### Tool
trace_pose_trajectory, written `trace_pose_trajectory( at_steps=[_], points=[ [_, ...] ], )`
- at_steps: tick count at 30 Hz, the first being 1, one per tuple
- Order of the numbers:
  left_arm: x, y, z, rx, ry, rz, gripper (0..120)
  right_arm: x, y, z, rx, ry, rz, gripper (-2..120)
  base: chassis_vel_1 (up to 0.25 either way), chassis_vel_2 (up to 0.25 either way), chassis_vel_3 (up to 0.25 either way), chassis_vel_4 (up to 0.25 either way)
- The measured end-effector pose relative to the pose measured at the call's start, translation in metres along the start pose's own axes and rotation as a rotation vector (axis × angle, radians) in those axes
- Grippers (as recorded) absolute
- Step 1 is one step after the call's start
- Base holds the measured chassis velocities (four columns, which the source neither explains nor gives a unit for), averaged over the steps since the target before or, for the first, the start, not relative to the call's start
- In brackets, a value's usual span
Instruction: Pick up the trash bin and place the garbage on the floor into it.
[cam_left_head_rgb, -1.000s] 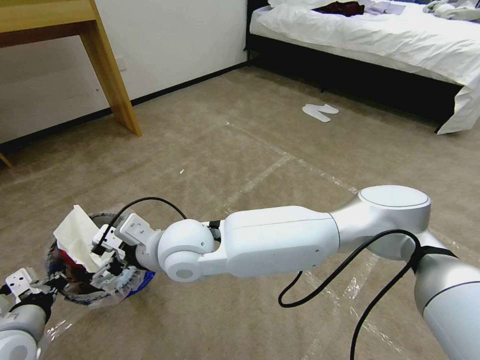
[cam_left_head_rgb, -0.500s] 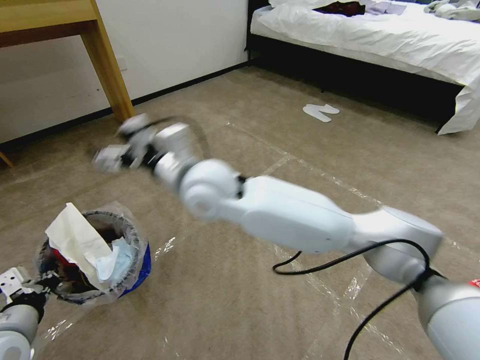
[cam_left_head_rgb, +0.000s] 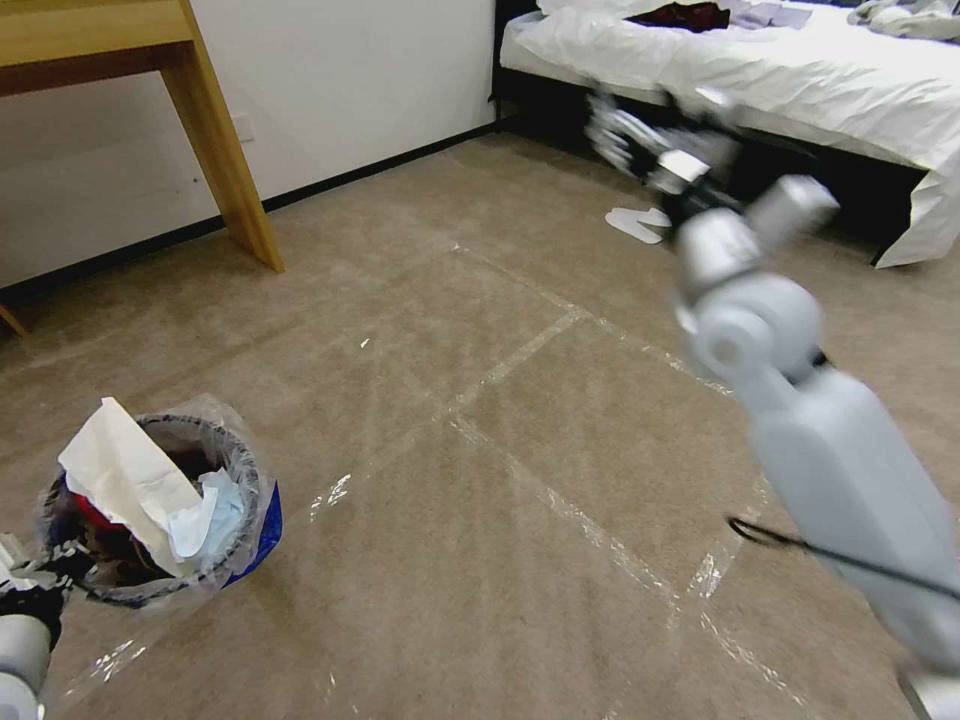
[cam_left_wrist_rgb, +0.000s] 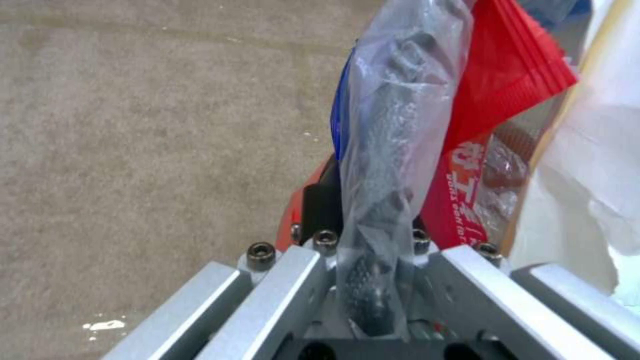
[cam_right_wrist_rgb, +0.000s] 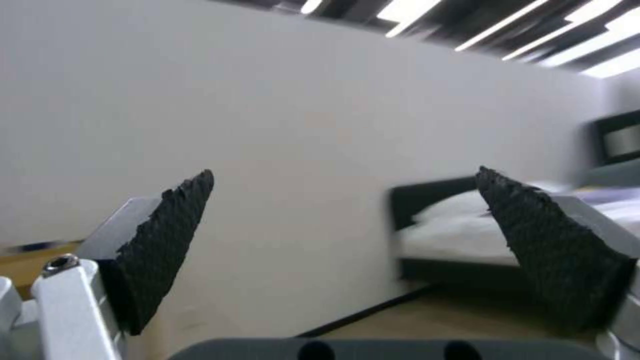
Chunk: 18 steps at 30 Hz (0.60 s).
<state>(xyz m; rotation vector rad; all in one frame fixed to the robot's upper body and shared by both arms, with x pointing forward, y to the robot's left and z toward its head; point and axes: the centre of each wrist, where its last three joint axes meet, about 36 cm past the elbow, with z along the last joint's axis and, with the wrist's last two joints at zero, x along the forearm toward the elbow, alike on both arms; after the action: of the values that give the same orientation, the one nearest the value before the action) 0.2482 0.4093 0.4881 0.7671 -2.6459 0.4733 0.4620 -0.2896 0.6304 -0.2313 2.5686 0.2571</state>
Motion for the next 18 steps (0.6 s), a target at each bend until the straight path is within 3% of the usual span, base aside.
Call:
trace_pose_trajectory(
  at_steps=[1, 3, 7, 10, 18],
  points=[
    [0.0, 0.0, 0.0, 0.0, 0.0, 0.0, 0, 0.0, 0.0, 0.0, 0.0, 0.0, 0.0, 100, 0.0, 0.0, 0.0, 0.0],
    [0.0, -0.001, 0.002, 0.0, 0.004, 0.003, 0, 0.049, -0.018, -0.001, 0.059, 0.02, 0.066, 100, 0.0, 0.0, 0.0, 0.0],
    [0.0, -0.002, 0.002, 0.001, 0.007, 0.004, 0, 0.081, -0.025, 0.0, 0.121, 0.02, 0.095, 100, 0.0, 0.0, 0.0, 0.0],
    [0.002, -0.002, 0.001, 0.015, 0.027, 0.012, 0, 0.139, -0.024, 0.009, 0.205, 0.069, 0.141, 100, 0.0, 0.0, 0.0, 0.0],
    [0.005, -0.004, -0.003, 0.03, 0.056, 0.045, 0, 0.192, -0.02, 0.024, 0.245, 0.072, 0.245, 100, 0.0, 0.0, 0.0, 0.0]
  ],
)
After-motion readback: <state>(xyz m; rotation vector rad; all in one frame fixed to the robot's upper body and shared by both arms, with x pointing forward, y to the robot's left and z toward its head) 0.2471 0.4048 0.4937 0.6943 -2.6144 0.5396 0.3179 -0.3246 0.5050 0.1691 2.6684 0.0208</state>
